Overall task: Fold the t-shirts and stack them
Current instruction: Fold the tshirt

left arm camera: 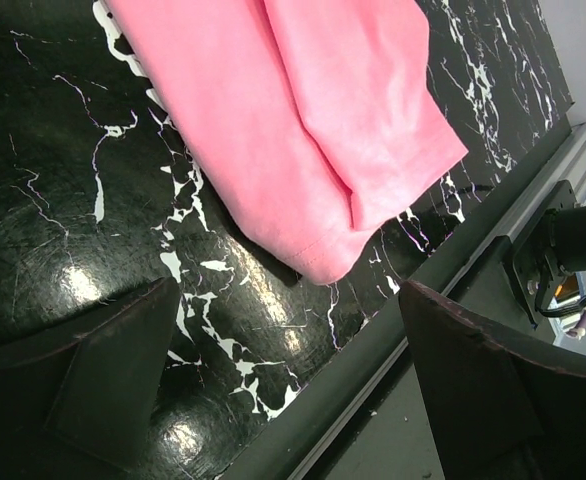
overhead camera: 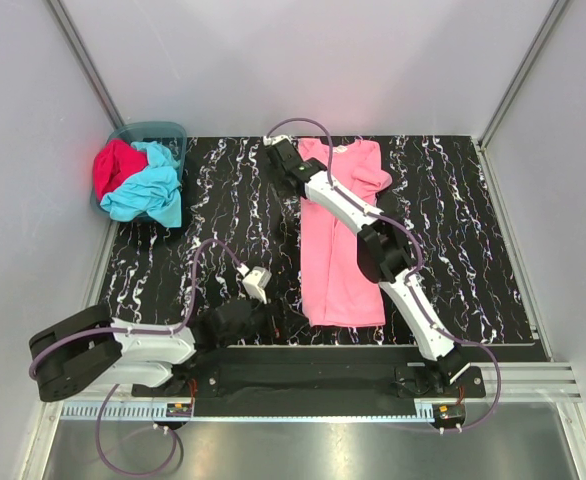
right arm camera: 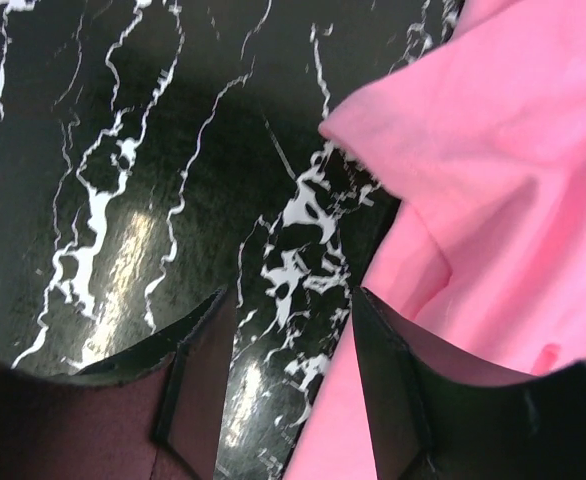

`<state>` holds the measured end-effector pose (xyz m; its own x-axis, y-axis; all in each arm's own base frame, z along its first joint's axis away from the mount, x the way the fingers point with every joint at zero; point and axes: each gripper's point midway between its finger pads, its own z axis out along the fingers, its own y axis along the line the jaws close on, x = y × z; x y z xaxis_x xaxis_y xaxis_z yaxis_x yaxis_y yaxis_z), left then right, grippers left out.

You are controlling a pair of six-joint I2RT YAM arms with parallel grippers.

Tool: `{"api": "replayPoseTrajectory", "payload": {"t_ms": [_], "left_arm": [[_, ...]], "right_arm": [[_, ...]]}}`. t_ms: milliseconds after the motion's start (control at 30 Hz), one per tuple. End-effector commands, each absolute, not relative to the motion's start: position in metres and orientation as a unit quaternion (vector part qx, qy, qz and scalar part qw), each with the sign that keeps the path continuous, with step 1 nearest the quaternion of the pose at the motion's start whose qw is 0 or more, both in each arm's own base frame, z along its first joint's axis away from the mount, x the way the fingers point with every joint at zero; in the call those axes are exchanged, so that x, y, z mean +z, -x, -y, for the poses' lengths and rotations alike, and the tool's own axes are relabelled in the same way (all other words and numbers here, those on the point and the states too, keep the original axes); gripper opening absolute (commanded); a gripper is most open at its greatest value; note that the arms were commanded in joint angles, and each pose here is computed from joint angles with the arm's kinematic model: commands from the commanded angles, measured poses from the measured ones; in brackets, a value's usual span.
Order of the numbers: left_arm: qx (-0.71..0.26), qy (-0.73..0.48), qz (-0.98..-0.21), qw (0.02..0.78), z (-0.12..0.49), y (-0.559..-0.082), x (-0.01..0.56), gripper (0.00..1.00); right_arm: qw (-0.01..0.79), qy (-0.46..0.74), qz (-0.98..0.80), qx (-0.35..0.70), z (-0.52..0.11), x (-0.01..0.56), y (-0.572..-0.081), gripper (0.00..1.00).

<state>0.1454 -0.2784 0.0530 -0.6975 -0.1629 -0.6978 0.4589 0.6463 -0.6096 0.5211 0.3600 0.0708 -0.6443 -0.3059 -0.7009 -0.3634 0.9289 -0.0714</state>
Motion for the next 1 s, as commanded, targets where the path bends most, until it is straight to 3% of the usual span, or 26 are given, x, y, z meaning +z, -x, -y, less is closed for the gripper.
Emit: {"api": "replayPoseTrajectory", "payload": {"t_ms": [0, 267, 433, 533, 633, 733, 767, 800, 833, 900, 967], "left_arm": [[-0.427, -0.082, -0.805, 0.403, 0.278, -0.149, 0.068, 0.97], [-0.434, -0.079, -0.802, 0.403, 0.277, -0.147, 0.072, 0.98], [-0.424, -0.046, -0.786, 0.447, 0.28, -0.172, 0.099, 0.99], [-0.433, -0.044, -0.771, 0.465, 0.297, -0.196, 0.131, 0.99], [-0.455, -0.025, -0.761, 0.461, 0.303, -0.226, 0.144, 0.99], [-0.455, -0.006, -0.756, 0.471, 0.301, -0.261, 0.155, 0.99], [-0.452, -0.002, -0.754, 0.477, 0.3, -0.271, 0.159, 0.99], [-0.445, 0.006, -0.754, 0.483, 0.293, -0.287, 0.162, 0.99], [-0.435, 0.003, -0.765, 0.476, 0.292, -0.295, 0.152, 0.99], [-0.427, 0.017, -0.756, 0.496, 0.283, -0.325, 0.167, 0.99], [-0.42, 0.011, -0.76, 0.496, 0.284, -0.348, 0.165, 0.99]], "right_arm": [[0.441, 0.186, -0.878, 0.021, -0.353, 0.112, -0.545, 0.57], [0.45, 0.19, -0.873, -0.001, -0.35, 0.087, -0.565, 0.57], [0.448, 0.14, -0.883, -0.004, -0.336, 0.093, -0.561, 0.56], [0.472, 0.09, -0.877, 0.005, -0.312, 0.133, -0.561, 0.55], [0.525, 0.018, -0.85, 0.043, -0.271, 0.224, -0.554, 0.55], [0.542, -0.035, -0.837, 0.06, -0.233, 0.247, -0.54, 0.55], [0.586, -0.058, -0.803, 0.089, -0.221, 0.3, -0.528, 0.55], [0.576, -0.062, -0.811, 0.085, -0.211, 0.281, -0.516, 0.54], [0.604, -0.083, -0.786, 0.106, -0.198, 0.318, -0.498, 0.54], [0.607, -0.102, -0.78, 0.108, -0.181, 0.31, -0.478, 0.54], [0.637, -0.133, -0.746, 0.14, -0.166, 0.342, -0.451, 0.54]]}}
